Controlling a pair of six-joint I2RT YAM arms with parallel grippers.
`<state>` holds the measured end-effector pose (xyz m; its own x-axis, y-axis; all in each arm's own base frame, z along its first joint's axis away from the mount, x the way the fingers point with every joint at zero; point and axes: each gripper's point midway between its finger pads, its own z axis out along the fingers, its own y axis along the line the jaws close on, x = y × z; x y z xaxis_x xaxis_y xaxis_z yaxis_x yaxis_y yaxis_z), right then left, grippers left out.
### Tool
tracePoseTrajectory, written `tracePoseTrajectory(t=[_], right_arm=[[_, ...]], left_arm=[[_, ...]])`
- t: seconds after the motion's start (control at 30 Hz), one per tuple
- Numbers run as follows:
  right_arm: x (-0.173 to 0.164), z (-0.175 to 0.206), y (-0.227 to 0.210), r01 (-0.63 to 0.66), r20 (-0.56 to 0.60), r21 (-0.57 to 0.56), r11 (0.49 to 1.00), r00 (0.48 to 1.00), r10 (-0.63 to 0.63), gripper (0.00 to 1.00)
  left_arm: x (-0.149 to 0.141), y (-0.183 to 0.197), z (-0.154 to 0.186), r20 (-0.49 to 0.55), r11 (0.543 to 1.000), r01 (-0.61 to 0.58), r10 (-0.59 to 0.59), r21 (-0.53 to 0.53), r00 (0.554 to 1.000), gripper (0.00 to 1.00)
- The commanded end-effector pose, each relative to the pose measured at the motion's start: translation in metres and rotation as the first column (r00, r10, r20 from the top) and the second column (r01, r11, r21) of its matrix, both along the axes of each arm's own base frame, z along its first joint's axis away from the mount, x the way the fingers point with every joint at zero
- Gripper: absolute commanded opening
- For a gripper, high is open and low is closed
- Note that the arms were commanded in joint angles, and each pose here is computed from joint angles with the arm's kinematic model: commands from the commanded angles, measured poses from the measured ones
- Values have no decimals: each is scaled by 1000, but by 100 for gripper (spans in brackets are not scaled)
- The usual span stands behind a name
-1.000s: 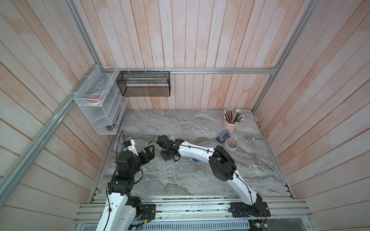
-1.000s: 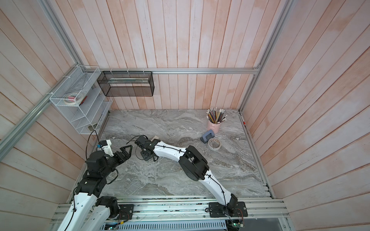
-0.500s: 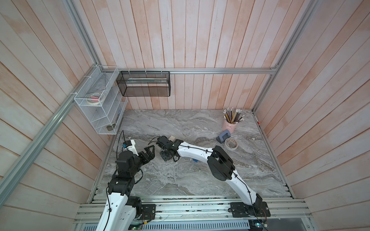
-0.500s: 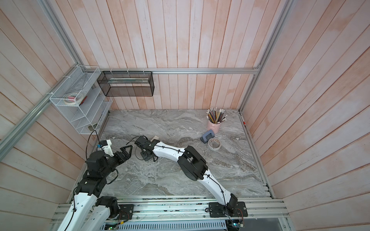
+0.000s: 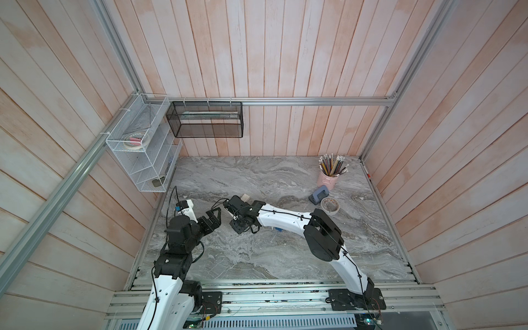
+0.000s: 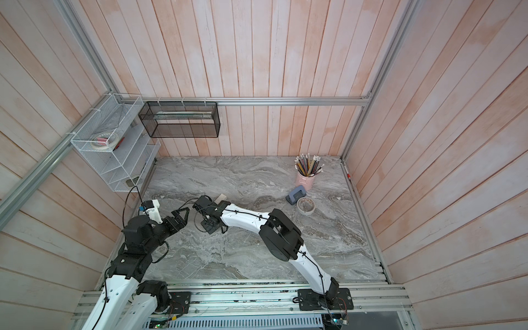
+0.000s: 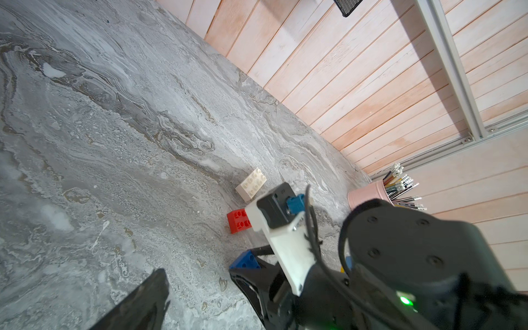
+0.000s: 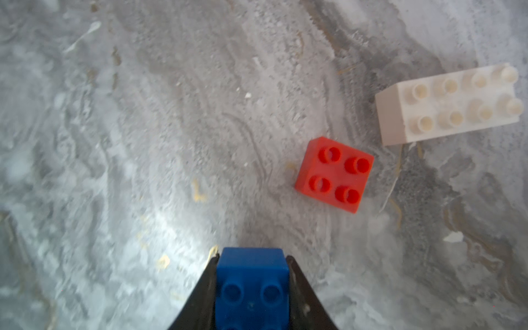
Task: Assemble a spoon with lego
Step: Place the lego brick at the center of the board.
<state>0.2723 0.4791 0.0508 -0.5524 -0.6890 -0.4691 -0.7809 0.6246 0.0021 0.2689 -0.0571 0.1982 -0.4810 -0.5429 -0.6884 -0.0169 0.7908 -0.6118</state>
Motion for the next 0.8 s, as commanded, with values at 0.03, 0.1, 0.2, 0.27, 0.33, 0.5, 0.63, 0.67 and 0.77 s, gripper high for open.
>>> tracePoseTrajectory(t=[0.03,0.1,0.2,0.27,0.33,0.5,0.63,0.67,0.77], right_arm=[[-31,-6,-12,-156,-18,-39,987,988,156,16],[-38,-15,-18,-165,-25,-45,985,986,164,16],[-49,-26,-22,-181,-33,-49,982,983,179,17],[-57,-30,-20,-198,-34,-53,979,980,196,18],[-61,-32,-19,-205,-24,-57,977,979,204,21],[-65,-29,-20,-205,-36,-59,977,978,203,40],[-66,-20,-25,-197,-31,-54,979,980,195,48],[-66,-18,-26,-201,-30,-53,978,979,200,48],[-69,-18,-28,-211,-43,-54,976,977,209,52]], left_arm=[[-3,-1,-1,11,1000,18,-18,9,1000,100],[-2,-1,-1,10,1000,17,-17,9,1000,100],[-2,-2,-1,13,1000,21,-21,6,1000,100],[-1,-3,-2,10,1000,22,-22,4,1000,100],[-1,-2,-1,11,1000,17,-17,7,1000,100],[-2,-2,2,13,1000,19,-19,10,1000,100],[-4,-1,0,11,1000,19,-19,10,1000,100],[-4,-1,0,11,1000,19,-19,10,1000,100],[-4,-2,-1,10,1000,21,-21,9,1000,100]])
